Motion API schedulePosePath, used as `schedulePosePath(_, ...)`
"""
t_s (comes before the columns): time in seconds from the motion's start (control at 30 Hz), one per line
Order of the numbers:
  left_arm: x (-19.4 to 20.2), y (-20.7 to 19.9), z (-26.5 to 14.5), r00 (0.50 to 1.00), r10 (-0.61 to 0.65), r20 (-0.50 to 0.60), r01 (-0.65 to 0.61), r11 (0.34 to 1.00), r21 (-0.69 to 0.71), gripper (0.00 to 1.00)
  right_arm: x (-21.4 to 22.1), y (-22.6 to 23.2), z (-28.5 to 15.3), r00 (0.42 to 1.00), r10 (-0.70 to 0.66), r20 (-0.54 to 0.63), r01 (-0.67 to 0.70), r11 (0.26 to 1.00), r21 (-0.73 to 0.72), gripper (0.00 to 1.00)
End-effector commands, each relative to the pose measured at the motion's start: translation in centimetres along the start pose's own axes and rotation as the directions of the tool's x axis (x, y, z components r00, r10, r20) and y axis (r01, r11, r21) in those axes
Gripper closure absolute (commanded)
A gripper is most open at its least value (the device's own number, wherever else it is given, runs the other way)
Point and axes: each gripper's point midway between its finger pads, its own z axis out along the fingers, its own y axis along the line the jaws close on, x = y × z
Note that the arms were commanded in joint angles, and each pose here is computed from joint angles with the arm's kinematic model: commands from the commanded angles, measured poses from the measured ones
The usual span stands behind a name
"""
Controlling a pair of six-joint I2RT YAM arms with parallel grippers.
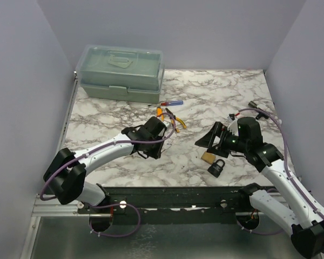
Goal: Unlock with the key
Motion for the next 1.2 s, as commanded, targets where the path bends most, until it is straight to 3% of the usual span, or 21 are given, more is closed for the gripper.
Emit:
schedulePosePath(0.0,-1.9,-4.0,-1.6,0.985,0.133,0.111,-0.145,0.983,0.11,1.0,0.9,2.0,0.5,0.997,-0.058,-0.054,0.049,0.988,-0.144,0.05)
schedulePosePath(0.43,-2.5,-6.9,-5.0,0.944,0.198,0.262,-0.249,0.952,0.176,1.0,2.2,2.1,3.7,0.986,-0.006,-0.166,-0.036,0.969,-0.245,0.23)
schedulePosePath(1.17,-1.7,-8.0,-4.9,0.935,0.246,0.257,-0.297,0.937,0.184,1.0,3.8,4.7,8.8,0.962,-0.053,-0.27,-0.003,0.979,-0.205,0.47)
